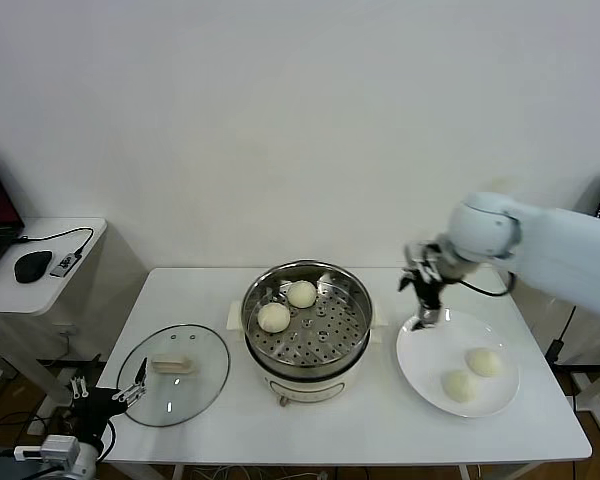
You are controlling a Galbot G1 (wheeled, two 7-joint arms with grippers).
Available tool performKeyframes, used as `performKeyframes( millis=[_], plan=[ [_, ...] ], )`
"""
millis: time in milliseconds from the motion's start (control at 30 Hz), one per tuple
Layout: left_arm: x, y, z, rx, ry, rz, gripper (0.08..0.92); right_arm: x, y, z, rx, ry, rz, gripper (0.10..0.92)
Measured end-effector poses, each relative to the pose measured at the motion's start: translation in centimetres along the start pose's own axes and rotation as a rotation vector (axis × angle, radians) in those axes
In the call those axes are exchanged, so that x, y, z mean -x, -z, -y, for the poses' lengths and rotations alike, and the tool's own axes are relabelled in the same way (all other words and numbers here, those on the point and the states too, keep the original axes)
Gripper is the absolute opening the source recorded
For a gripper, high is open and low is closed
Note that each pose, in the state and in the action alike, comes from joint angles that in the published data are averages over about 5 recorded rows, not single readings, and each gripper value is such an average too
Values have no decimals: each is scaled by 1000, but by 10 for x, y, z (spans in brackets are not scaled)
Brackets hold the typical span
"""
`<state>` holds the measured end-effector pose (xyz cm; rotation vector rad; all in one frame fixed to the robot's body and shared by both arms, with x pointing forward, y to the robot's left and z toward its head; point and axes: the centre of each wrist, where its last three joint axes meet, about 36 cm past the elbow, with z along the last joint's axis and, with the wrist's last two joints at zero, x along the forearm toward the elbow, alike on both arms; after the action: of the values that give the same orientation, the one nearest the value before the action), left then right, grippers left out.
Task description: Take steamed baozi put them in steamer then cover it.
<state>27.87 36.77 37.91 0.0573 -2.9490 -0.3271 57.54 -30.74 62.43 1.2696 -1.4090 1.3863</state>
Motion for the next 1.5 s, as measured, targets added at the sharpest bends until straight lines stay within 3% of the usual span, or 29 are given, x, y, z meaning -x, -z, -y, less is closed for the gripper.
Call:
performKeyframes(
  millis=[433,1067,1500],
  plan=[
    [-5,-4,7,-2,-4,-13,823,55,-67,-52,36,35,-56,823],
    [-2,-7,-1,8,8,-14,823,126,-98,-85,81,82,-88,816],
    [0,-6,0,7,10,-10,823,147,-96,-82,91,83,-84,650]
  ],
)
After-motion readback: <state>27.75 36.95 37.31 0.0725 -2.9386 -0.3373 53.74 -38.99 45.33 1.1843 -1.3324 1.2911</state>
